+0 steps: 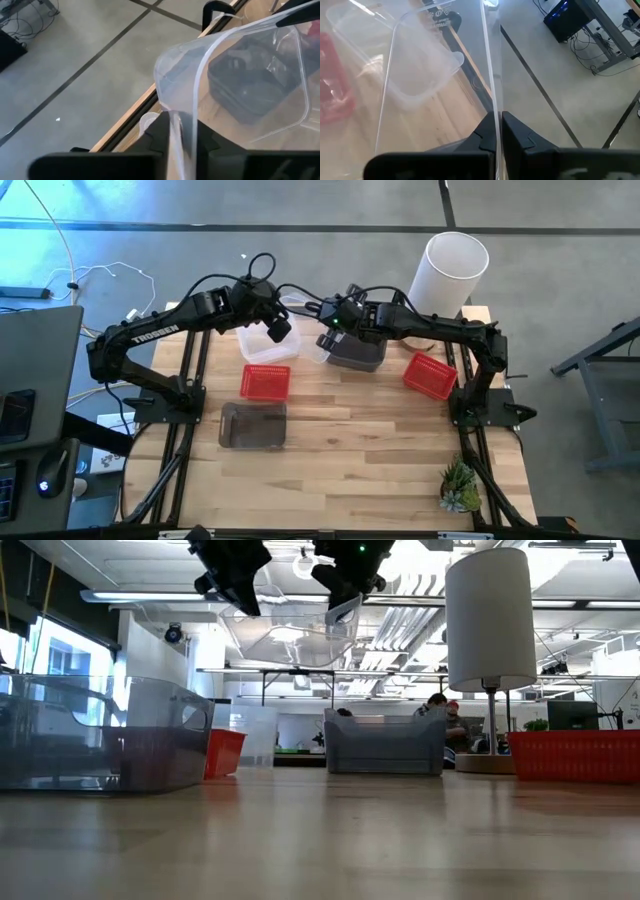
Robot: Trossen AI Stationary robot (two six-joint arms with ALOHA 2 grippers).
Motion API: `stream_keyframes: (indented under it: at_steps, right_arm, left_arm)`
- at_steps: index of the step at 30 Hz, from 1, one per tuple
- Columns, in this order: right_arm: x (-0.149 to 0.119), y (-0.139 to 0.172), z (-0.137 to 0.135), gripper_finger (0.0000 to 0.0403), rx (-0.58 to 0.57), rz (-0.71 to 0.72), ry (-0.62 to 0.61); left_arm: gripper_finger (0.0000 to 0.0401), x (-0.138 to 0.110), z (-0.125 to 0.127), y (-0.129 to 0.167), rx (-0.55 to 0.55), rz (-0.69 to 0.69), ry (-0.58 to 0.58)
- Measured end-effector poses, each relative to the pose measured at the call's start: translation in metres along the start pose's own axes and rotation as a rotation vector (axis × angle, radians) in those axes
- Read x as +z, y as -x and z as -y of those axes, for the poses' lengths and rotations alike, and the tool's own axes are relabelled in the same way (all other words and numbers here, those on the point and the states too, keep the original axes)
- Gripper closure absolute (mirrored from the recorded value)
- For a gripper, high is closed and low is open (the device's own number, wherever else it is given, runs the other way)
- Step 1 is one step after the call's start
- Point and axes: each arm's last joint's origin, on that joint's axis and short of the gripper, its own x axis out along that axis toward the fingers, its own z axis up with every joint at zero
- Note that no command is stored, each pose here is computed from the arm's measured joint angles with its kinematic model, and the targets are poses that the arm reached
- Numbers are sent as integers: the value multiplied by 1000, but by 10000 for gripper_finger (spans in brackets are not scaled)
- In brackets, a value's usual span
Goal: Stack baskets by color
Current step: Stack the bottom transparent bin on the top transparent bin
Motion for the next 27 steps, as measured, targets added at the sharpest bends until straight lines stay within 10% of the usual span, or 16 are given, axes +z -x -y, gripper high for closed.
stream_keyframes:
  at_steps: [18, 27]
  right_arm:
    - [1, 0, 0, 397, 6, 11, 11]
    - [7, 2, 0, 310, -53, 61, 73]
  left_arm:
    - [401, -2, 0, 0, -11, -16, -12]
    - [401, -5, -4, -2, -6, -53, 25]
